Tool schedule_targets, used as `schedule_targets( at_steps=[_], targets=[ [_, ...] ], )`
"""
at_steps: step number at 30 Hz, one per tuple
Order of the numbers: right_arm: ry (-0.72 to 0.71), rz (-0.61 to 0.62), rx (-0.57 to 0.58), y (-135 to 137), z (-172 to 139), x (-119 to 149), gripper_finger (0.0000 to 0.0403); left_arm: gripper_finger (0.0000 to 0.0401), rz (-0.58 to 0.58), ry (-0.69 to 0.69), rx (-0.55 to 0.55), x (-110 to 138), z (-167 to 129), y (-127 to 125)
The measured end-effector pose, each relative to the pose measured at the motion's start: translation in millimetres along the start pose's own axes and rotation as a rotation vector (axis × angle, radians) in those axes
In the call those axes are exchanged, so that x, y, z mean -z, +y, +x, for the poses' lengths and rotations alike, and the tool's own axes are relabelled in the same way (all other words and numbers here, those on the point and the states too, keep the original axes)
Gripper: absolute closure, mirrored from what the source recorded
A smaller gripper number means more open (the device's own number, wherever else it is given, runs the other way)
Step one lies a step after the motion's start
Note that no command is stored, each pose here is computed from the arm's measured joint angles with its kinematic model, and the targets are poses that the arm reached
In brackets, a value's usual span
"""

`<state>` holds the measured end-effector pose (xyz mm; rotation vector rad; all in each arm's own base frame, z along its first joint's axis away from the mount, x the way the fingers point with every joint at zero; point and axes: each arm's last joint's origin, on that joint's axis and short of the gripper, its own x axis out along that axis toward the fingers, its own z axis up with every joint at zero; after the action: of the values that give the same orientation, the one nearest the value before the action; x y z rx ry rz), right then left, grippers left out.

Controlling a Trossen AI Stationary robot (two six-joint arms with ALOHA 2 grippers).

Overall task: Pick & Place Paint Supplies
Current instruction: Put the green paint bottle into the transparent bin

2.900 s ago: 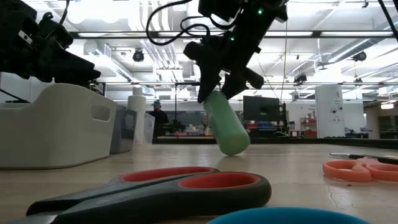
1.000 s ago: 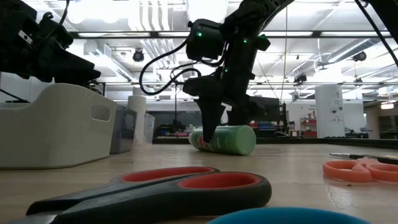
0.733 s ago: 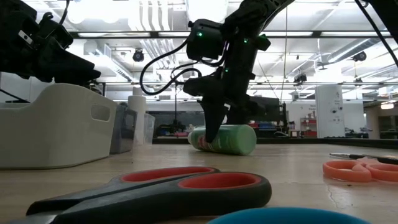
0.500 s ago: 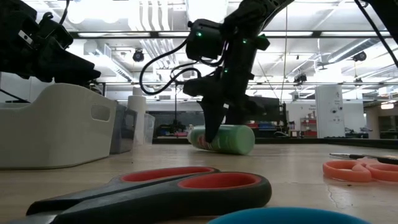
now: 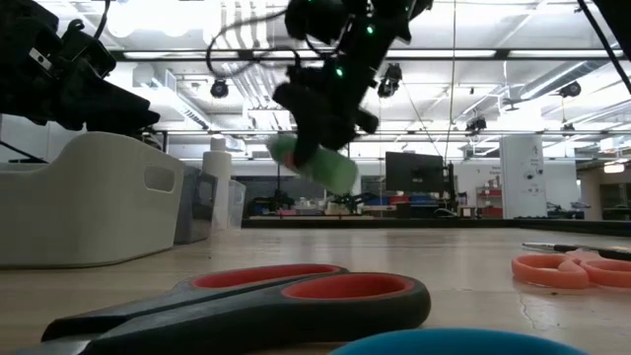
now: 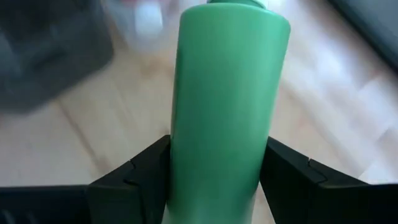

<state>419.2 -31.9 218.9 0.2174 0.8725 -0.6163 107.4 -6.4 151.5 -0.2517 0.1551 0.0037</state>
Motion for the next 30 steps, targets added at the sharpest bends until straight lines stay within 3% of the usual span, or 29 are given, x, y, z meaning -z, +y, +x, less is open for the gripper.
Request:
schedule_targets(
  at_steps=[10,17,23,30],
  targets=[
    [-0.405,-0.144,-0.052,1.5,-7.0,-45.9,0.0200,0.0271,0.000,0.000,0.000,-0.1,0.0,0.0],
    [-0.573,-0.171,-0.214,-8.0,12.0,-65.3,0.0200,0.0271,0.000,0.000,0.000,0.0,0.0,0.0],
    [-0.571,-0.184,-0.340,-24.8,39.0,-70.2,0.0200,0.0271,0.000,0.006,-0.001,0.4,0.4,0.1],
    [-0.574,-0.184,-0.355,-22.3,69.9,-78.5,0.0200,0.0271,0.001,0.019,-0.005,1.4,1.2,0.3]
  ],
)
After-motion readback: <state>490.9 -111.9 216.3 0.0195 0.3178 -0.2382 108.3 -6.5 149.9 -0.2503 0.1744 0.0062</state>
